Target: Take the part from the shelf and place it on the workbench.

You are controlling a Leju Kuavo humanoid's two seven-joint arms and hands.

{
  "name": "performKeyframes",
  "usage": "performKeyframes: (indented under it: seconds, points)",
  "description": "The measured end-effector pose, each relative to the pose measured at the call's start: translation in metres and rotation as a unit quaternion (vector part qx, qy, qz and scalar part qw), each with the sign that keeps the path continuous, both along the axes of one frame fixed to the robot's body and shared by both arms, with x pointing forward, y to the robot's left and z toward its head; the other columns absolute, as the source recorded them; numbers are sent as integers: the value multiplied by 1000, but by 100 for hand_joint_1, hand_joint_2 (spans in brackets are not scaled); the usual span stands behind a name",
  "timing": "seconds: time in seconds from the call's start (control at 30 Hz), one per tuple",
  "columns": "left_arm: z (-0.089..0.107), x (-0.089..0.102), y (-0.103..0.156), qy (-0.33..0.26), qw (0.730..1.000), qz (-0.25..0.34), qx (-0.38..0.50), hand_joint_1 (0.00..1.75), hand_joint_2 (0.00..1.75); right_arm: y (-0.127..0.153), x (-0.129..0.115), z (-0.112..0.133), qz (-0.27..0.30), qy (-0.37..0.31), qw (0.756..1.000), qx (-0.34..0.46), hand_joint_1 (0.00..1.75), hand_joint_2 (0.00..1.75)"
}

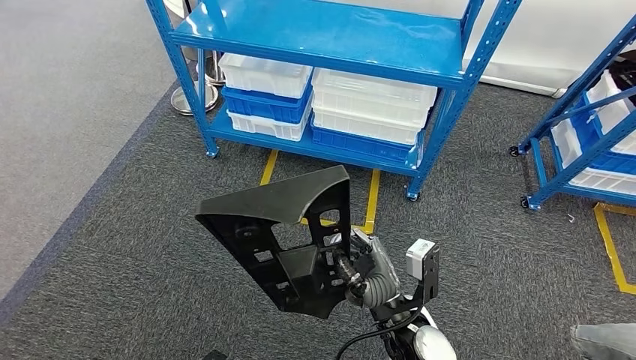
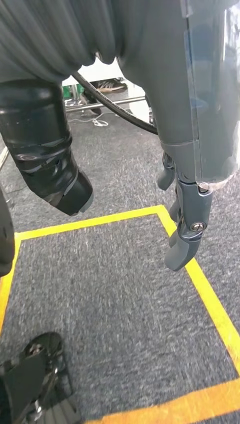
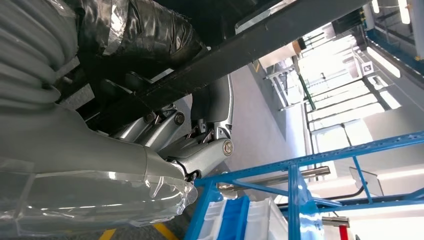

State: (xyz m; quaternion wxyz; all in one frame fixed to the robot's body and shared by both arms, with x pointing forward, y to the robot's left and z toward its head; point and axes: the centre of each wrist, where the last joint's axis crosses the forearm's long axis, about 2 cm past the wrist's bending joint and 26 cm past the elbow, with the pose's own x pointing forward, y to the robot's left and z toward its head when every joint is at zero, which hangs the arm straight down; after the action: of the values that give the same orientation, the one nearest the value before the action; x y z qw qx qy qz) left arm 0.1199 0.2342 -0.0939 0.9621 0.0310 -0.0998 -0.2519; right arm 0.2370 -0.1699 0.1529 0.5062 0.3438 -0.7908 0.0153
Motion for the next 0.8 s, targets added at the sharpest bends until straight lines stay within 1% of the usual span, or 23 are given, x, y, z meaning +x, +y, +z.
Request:
performKeyframes:
  seconds: [0.17,0.47,0.8]
  points:
    - [0,1,-2,-1,1000,-1,-1,0,175,0,0,4,0,-9,1000,4,175,175]
    - [0,0,0,1,1000,-1,1,0,175,-1,-2,4,0,-9,1000,4,175,175]
    - [0,1,1,-1,1000,-3,2,0,175,-2,-2,4,-10,-31,999,-17,175,175]
